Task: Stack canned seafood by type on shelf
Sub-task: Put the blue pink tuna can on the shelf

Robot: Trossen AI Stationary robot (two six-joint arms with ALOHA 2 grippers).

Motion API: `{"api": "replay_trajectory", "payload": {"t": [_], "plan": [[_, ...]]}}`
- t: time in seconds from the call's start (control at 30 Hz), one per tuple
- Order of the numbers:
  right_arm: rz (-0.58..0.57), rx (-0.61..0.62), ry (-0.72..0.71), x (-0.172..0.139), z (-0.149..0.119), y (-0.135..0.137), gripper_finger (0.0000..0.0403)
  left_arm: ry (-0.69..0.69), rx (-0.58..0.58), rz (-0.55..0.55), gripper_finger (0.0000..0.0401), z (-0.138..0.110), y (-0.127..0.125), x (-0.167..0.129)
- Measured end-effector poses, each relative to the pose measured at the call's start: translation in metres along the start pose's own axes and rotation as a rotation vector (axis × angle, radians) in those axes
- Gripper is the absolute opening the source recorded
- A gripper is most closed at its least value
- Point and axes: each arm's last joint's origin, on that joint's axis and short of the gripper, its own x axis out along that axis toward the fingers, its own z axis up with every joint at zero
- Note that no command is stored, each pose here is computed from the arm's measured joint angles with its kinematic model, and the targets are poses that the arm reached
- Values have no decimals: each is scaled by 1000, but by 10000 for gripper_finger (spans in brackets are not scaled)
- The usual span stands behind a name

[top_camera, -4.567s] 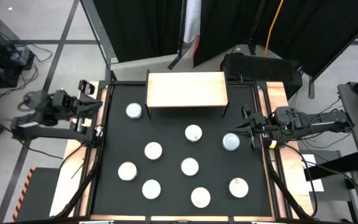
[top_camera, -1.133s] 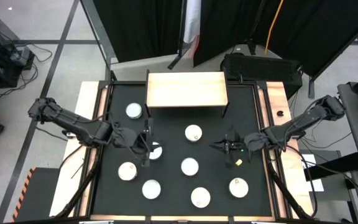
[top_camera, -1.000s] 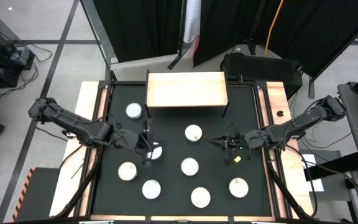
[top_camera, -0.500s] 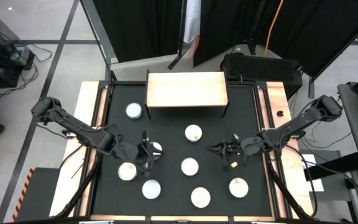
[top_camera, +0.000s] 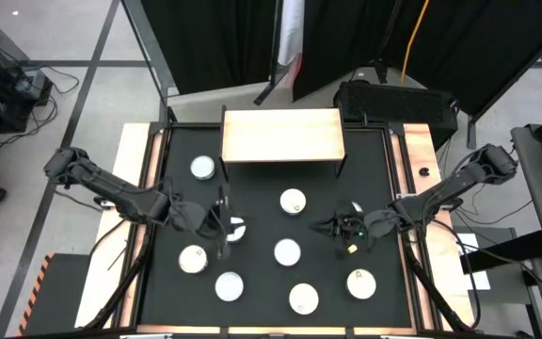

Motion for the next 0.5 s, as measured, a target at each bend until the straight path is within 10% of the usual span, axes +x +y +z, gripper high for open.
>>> {"api": "replay_trajectory", "payload": {"t": [0.5], "plan": [[-107,-214,-156,5,51,14,0,-18,9,-83,29,7,19,-16]]}}
